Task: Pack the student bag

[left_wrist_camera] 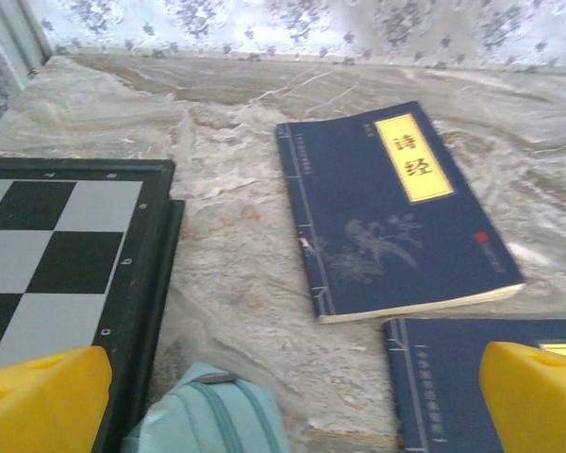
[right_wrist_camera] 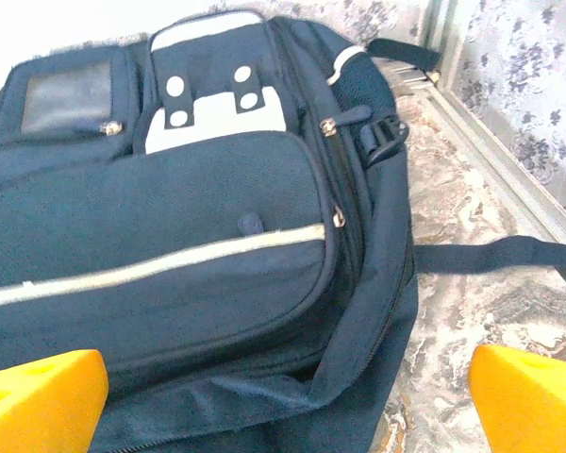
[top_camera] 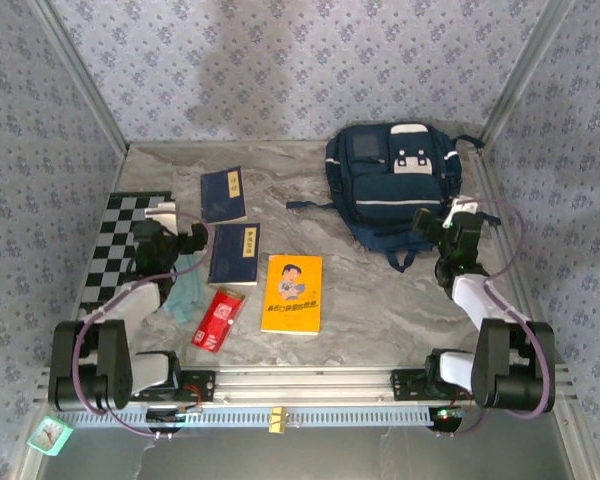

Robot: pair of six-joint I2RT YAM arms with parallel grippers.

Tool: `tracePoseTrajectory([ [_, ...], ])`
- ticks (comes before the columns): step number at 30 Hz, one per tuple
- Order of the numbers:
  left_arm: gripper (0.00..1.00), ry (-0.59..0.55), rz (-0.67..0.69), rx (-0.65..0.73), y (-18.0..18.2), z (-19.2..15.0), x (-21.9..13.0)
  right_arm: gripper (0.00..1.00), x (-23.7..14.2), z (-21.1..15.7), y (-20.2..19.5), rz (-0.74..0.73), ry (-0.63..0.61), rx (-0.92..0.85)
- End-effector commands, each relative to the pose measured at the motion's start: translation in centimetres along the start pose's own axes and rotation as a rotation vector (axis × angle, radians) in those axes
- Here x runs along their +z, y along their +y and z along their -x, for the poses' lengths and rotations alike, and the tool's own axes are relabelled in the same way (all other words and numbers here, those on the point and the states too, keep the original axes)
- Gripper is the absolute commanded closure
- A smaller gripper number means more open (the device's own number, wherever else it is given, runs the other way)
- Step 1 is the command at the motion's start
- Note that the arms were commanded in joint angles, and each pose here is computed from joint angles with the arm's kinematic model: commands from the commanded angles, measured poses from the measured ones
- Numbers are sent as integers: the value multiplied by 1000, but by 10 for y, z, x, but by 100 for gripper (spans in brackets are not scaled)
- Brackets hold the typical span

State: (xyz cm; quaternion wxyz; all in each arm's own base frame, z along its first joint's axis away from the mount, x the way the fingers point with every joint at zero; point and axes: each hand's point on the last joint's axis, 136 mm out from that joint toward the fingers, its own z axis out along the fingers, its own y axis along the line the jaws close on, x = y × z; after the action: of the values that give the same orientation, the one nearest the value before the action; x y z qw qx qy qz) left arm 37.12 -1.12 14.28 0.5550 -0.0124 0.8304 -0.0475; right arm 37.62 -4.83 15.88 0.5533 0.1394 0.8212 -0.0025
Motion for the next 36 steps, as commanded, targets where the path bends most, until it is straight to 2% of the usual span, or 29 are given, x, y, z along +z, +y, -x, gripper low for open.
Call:
tracePoseTrajectory([
  [1, 0, -24, -113, -53, -20, 24, -13, 0, -11, -3, -14, -63, 129, 233],
  [3, 0, -54, -157, -77, -28, 35, -22, 0, -12, -13, -21, -82, 195, 312],
  [5, 0, -63, -161, -173, -29, 40, -30, 0, -12, -22, -24, -60, 235, 395],
  [11, 0, -95, -46, -397, -8, 41, -47, 0, -13, -29, -16, 24, 301, 470],
  [16, 0, -5, 18, -454, 0, 31, -48, 0, -11, -44, -8, 22, 434, 518],
  [19, 0, 63, -2, -489, -8, 27, -46, 0, -4, -50, 3, 55, 500, 537],
  [23, 0, 112, -62, -460, -36, 25, -44, 0, 11, -57, 25, 101, 584, 525],
  [31, 0, 222, -194, -382, -105, 9, -32, 0, 44, -61, 51, 55, 654, 411],
  [36, 0, 279, -268, -353, -143, 3, -23, 5, 61, -76, 67, 59, 718, 371],
])
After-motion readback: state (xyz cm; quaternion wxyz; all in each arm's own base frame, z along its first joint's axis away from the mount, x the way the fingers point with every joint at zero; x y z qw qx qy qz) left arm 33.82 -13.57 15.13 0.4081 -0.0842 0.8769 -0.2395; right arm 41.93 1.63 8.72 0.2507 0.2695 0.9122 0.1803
